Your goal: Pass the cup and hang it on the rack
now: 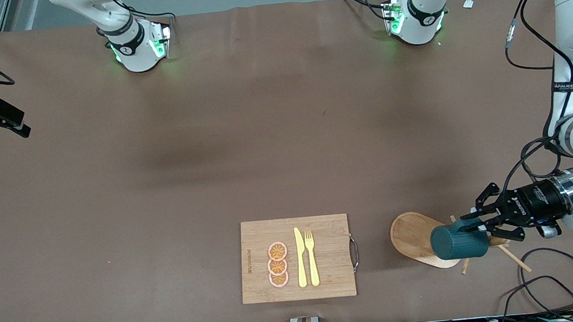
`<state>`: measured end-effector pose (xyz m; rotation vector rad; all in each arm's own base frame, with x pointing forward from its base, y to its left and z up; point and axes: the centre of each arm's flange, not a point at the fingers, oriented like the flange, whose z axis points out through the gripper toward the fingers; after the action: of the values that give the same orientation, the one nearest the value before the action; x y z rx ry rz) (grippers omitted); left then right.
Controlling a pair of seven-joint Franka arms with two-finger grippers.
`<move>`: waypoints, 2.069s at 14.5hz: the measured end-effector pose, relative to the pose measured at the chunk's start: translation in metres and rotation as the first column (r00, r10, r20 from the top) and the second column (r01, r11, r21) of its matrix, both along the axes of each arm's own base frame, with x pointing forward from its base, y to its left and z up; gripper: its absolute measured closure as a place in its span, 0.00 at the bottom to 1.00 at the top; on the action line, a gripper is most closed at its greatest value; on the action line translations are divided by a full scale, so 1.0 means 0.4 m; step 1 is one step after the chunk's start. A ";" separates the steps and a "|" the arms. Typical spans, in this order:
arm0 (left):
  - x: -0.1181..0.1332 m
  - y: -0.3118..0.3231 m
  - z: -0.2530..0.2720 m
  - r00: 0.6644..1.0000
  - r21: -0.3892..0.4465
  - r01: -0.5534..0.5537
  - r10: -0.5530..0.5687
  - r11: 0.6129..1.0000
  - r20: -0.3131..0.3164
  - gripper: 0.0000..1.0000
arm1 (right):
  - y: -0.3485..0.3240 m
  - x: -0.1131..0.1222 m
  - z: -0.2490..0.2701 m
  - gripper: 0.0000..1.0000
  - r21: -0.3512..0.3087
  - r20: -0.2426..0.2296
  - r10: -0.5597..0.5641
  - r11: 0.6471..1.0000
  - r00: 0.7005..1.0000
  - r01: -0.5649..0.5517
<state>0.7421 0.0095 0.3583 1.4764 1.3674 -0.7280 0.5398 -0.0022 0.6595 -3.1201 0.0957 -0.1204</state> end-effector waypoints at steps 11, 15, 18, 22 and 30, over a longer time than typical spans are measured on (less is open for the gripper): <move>0.000 0.015 0.000 1.000 0.052 0.013 -0.014 0.999 0.006 0.45 | 0.000 0.000 0.000 0.00 0.000 0.000 0.000 1.000 1.000 0.000; -0.011 -0.012 0.126 0.990 0.231 0.099 -0.120 0.968 0.078 0.05 | 0.000 0.000 0.000 0.00 0.000 0.000 0.000 1.000 1.000 0.000; -0.057 -0.129 0.294 0.945 0.456 0.207 -0.297 0.866 0.134 0.00 | -0.001 0.000 0.000 0.00 0.000 0.000 -0.001 1.000 1.000 0.001; -0.155 -0.292 0.466 0.782 0.744 0.329 -0.610 0.581 0.130 0.00 | -0.002 0.000 0.000 0.00 0.000 0.000 -0.002 1.000 1.000 0.002; -0.315 -0.312 0.688 0.405 0.944 0.328 -0.909 0.044 -0.098 0.00 | -0.025 -0.001 0.000 0.00 0.000 -0.001 -0.018 1.000 1.000 0.018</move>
<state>0.6159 -0.1154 0.6334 3.0618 0.3296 0.1130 0.5396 -0.0122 0.6594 -3.1202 0.1243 -0.1196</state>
